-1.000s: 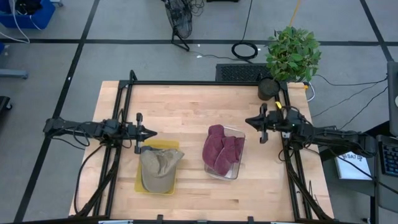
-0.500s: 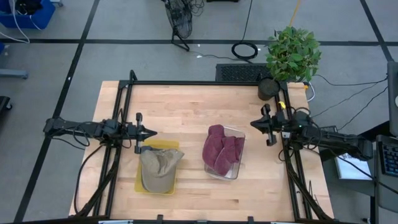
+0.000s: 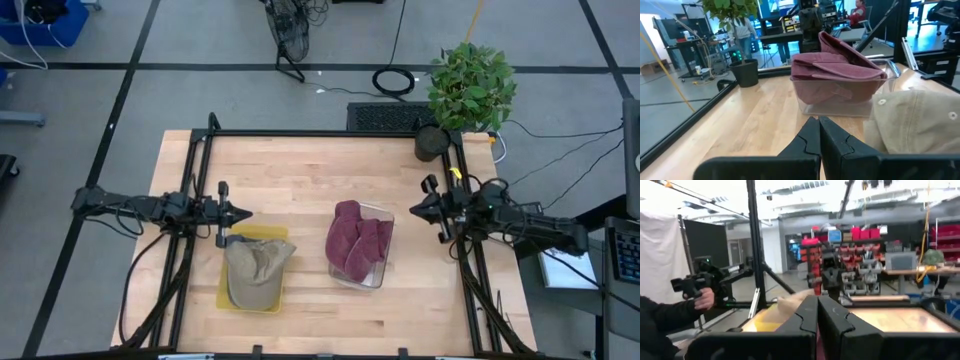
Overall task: Pick & Place hat
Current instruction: Return to Home Position
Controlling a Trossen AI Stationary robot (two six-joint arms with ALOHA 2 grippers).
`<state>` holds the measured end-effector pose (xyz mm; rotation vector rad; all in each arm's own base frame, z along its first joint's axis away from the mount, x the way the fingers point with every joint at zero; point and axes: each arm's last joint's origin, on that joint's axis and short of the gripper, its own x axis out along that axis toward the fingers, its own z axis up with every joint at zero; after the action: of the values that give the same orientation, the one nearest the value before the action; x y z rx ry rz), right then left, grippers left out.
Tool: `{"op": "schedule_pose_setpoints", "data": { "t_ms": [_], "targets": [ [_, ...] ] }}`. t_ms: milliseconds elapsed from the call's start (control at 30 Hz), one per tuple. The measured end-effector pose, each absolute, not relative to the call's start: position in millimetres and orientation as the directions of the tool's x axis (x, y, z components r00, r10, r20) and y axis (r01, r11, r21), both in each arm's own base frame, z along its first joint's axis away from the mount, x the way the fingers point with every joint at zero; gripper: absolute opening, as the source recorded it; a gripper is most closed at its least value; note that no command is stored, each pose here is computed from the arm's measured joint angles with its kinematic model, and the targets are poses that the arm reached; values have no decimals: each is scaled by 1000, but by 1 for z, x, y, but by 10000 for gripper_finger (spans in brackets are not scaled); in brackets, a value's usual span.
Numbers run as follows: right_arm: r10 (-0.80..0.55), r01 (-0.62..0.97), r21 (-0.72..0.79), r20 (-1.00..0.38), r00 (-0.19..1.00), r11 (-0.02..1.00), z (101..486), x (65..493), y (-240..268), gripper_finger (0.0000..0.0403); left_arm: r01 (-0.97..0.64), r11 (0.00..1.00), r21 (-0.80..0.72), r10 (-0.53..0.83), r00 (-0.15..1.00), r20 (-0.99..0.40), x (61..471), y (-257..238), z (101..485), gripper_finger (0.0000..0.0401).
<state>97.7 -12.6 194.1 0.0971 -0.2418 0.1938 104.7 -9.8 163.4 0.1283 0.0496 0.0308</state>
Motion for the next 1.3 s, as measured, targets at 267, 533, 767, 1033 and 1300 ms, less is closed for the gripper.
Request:
{"op": "schedule_pose_setpoints", "data": {
  "t_ms": [267, 533, 767, 1033, 1300],
  "targets": [
    [65, -70, 38, 121, 991, 997, 180, 94, -13, 0, -54, 984, 167, 60, 998, -36, 104, -12, 165, 0],
    [-19, 18, 19, 44, 999, 1000, 171, 95, -15, 0, -53, 978, 201, 60, 998, -28, 104, -12, 165, 0],
    [43, -44, 17, 45, 998, 999, 171, 96, -14, 0, -4, 986, 167, 9, 1000, -26, 104, -14, 166, 0],
    [73, -75, 20, 62, 995, 997, 173, 95, -13, 0, 3, 968, 251, 0, 1000, -15, 104, -13, 167, 0],
    [74, -71, -32, 87, 993, 997, 175, 95, -13, 0, 70, 978, 198, -67, 997, -22, 105, -12, 166, 3]
  ]
}}
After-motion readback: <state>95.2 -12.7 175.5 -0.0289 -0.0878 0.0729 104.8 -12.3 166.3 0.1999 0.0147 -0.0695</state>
